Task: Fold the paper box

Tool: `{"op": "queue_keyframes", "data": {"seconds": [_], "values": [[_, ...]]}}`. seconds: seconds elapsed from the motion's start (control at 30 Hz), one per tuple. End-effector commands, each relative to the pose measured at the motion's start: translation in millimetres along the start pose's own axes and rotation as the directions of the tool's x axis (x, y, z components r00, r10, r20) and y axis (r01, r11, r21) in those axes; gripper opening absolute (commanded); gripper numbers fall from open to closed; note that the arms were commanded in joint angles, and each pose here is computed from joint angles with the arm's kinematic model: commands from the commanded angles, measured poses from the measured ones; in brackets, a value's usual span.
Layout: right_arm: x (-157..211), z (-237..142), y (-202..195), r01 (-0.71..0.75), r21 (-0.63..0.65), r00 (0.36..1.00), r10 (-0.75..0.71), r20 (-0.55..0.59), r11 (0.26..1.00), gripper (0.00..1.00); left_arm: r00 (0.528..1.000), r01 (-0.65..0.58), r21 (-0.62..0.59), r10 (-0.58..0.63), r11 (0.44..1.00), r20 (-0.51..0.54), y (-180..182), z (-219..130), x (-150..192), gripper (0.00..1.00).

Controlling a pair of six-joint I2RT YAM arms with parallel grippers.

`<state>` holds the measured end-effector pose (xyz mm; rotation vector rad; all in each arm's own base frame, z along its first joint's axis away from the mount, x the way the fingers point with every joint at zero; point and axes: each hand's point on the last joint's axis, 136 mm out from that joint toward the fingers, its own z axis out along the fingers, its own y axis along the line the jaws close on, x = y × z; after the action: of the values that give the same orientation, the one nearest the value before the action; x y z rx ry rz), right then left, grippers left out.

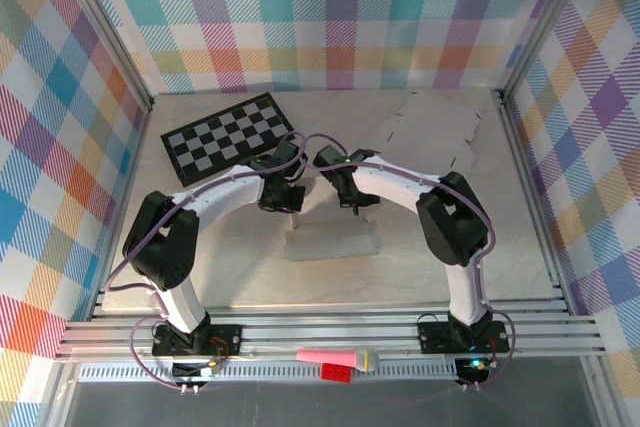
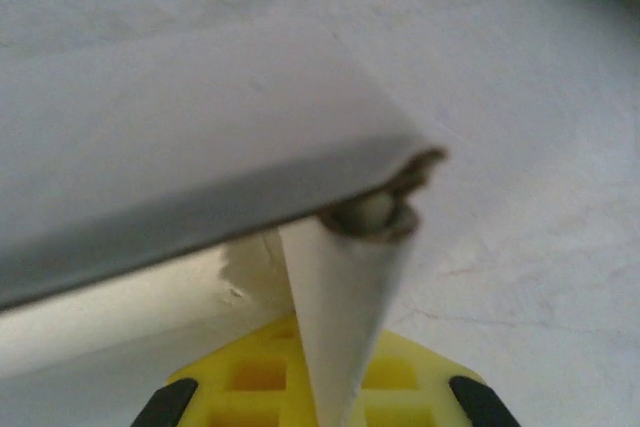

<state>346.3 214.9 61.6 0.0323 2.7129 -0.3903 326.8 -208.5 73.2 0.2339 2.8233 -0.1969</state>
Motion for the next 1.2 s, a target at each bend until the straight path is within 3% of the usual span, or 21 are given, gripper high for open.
{"op": "queue_keyframes", "data": {"seconds": [0.0, 0.2, 0.47, 0.73, 1.17], "values": [[10, -6, -27, -0.021, 0.19, 1.0, 0.024, -0.01, 0.982, 0.0, 1.0, 0.031, 0.008, -0.031, 0.999, 0.003, -6, 0, 0, 0.0], [10, -8, -18, -0.032, 0.176, 0.999, 0.037, -0.025, 0.984, 0.0, 0.999, 0.046, 0.025, -0.046, 0.999, 0.011, -9, 0, -1, 0.0], [5, -18, -3, -0.038, 0.003, 0.999, 0.038, 0.011, 0.999, 0.0, 0.999, 0.05, 0.023, -0.05, 0.998, 0.002, -8, 1, 2, 0.0], [-14, -22, -11, -0.069, -0.153, 0.997, 0.074, 0.031, 0.986, 0.23, 1.0, 0.012, 0.013, -0.012, 1.0, -0.014, -7, 1, 4, 0.0], [-10, -3, -8, -0.037, -0.214, 0.999, 0.037, -0.005, 0.976, 0.32, 1.0, -0.004, 0.003, 0.004, 1.0, -0.023, -7, 1, 2, 0.0]]}}
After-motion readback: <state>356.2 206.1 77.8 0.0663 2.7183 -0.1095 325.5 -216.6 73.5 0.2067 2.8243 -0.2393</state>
